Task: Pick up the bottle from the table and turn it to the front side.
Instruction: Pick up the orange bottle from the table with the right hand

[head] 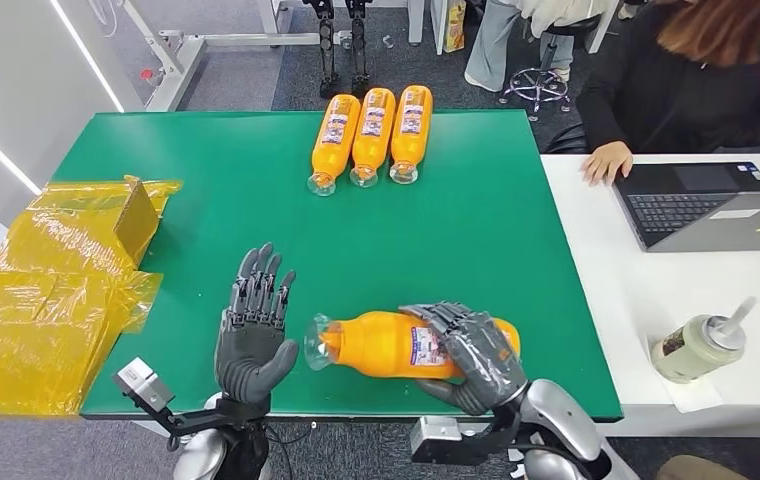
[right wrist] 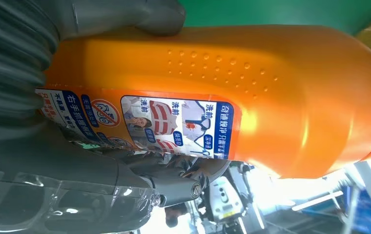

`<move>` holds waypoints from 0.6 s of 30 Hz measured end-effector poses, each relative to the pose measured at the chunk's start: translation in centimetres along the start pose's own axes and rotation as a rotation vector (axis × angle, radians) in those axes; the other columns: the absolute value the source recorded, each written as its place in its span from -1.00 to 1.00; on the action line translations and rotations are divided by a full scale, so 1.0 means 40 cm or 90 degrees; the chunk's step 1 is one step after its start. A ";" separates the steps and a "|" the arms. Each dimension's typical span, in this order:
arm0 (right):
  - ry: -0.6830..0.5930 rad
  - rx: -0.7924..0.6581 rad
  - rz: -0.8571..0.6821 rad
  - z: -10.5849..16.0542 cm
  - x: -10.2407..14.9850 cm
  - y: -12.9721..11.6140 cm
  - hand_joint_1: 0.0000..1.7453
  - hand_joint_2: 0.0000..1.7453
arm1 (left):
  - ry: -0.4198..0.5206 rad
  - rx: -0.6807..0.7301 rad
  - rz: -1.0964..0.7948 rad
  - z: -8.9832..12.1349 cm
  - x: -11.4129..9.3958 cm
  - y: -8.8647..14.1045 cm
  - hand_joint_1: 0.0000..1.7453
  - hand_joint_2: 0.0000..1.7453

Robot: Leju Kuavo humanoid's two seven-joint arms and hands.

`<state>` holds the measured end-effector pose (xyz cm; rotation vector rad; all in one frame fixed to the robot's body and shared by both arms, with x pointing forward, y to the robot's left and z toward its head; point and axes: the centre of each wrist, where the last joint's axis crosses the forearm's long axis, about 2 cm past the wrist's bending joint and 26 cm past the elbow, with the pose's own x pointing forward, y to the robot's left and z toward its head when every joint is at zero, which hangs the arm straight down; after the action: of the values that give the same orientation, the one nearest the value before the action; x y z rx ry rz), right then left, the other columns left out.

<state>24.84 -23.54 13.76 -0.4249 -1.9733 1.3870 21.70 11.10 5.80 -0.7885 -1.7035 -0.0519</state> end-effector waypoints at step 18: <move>-0.005 -0.046 -0.073 -0.058 0.178 0.082 1.00 1.00 | -0.016 -0.068 0.063 -0.046 0.022 -0.011 -1.00 1.00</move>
<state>20.97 -16.36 13.63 -0.3336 -2.0262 1.2505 22.98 10.37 7.27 -0.9552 -1.6936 -0.0657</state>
